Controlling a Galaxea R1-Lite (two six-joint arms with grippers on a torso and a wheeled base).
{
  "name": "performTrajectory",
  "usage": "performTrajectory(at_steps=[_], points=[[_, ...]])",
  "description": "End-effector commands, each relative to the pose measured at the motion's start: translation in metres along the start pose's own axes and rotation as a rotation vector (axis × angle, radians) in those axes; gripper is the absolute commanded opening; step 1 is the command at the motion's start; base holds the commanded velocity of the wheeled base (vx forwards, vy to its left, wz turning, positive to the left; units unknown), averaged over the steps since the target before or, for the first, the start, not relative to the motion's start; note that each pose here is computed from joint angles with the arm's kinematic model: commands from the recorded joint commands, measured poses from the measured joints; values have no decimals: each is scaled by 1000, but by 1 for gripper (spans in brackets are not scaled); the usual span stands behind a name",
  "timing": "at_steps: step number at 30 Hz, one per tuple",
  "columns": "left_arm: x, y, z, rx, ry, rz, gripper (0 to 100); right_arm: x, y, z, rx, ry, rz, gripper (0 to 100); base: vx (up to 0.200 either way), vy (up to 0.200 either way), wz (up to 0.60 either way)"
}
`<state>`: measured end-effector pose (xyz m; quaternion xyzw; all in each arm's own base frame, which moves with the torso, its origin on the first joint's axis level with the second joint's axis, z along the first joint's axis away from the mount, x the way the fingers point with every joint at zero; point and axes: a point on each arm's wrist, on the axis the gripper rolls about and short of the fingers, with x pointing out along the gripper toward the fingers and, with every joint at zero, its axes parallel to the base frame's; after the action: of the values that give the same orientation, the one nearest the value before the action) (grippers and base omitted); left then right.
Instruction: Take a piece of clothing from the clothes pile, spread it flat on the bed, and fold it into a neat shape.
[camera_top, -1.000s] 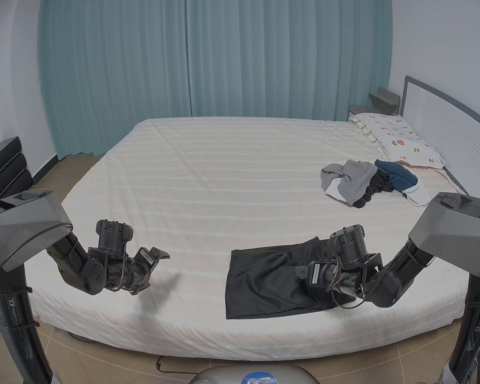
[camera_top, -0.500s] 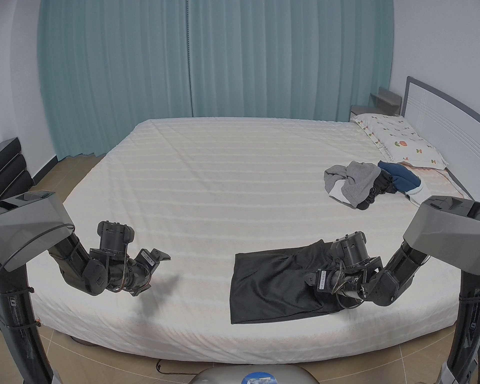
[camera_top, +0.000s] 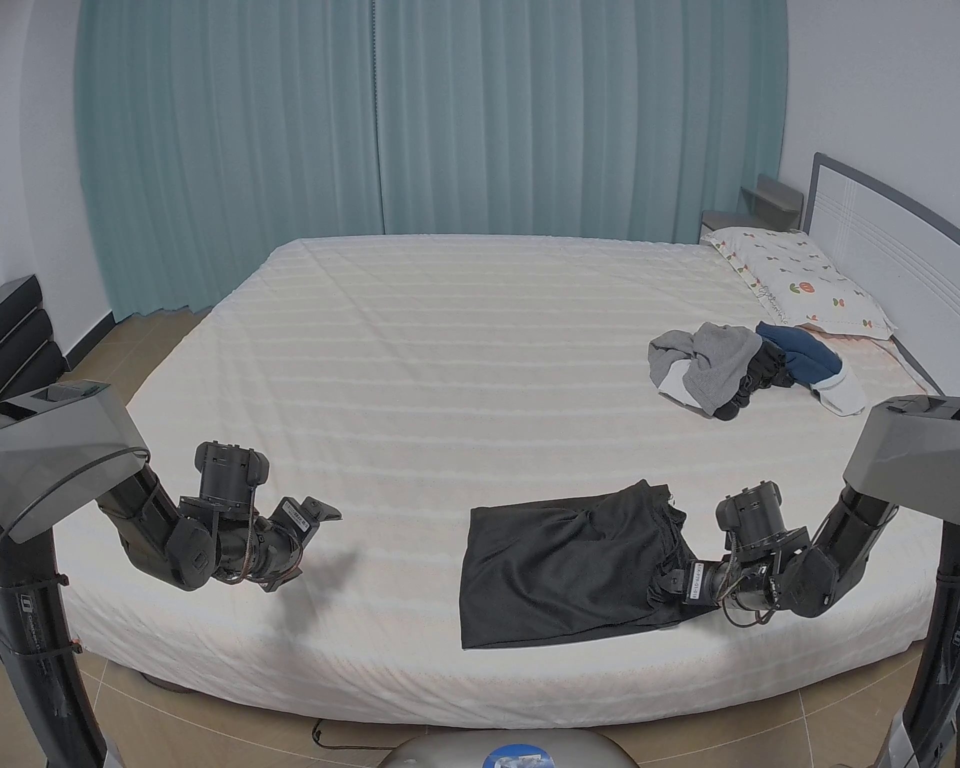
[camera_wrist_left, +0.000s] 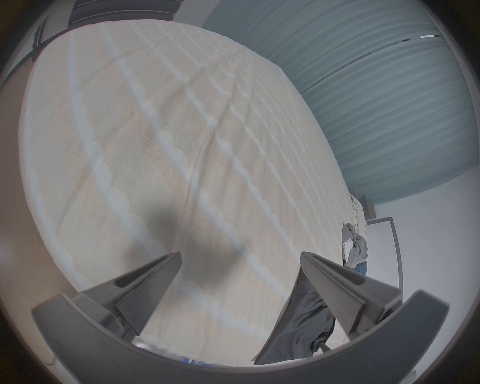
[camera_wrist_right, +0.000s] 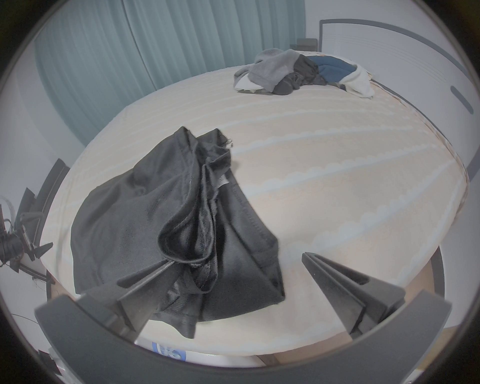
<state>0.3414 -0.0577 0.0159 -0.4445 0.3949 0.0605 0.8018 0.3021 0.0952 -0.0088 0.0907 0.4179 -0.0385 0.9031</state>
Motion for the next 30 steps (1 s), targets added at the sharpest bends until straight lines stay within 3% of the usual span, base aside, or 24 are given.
performTrajectory(at_steps=[1, 12, 13, 15, 24, 30], points=[[1, 0, 0, -1, 0, 0, 100, -9, -19, 3, 37, -7, -5, 100, 0, 0, 0], [1, 0, 0, -1, 1, 1, 100, -25, -45, 2, 87, -46, 44, 100, 0, 0, 0], [1, 0, 0, -1, 1, 1, 100, -33, -47, 8, 108, -77, 108, 100, 0, 0, 0], [1, 0, 0, -1, 1, 1, 100, -38, -49, 14, 129, -93, 152, 100, 0, 0, 0], [1, 0, -1, 1, 2, 2, 100, -40, -25, 24, 194, -71, 333, 100, 0, 0, 0], [1, 0, -1, 0, 2, 4, 100, -22, -16, 14, 154, -12, 351, 100, 0, 0, 0]])
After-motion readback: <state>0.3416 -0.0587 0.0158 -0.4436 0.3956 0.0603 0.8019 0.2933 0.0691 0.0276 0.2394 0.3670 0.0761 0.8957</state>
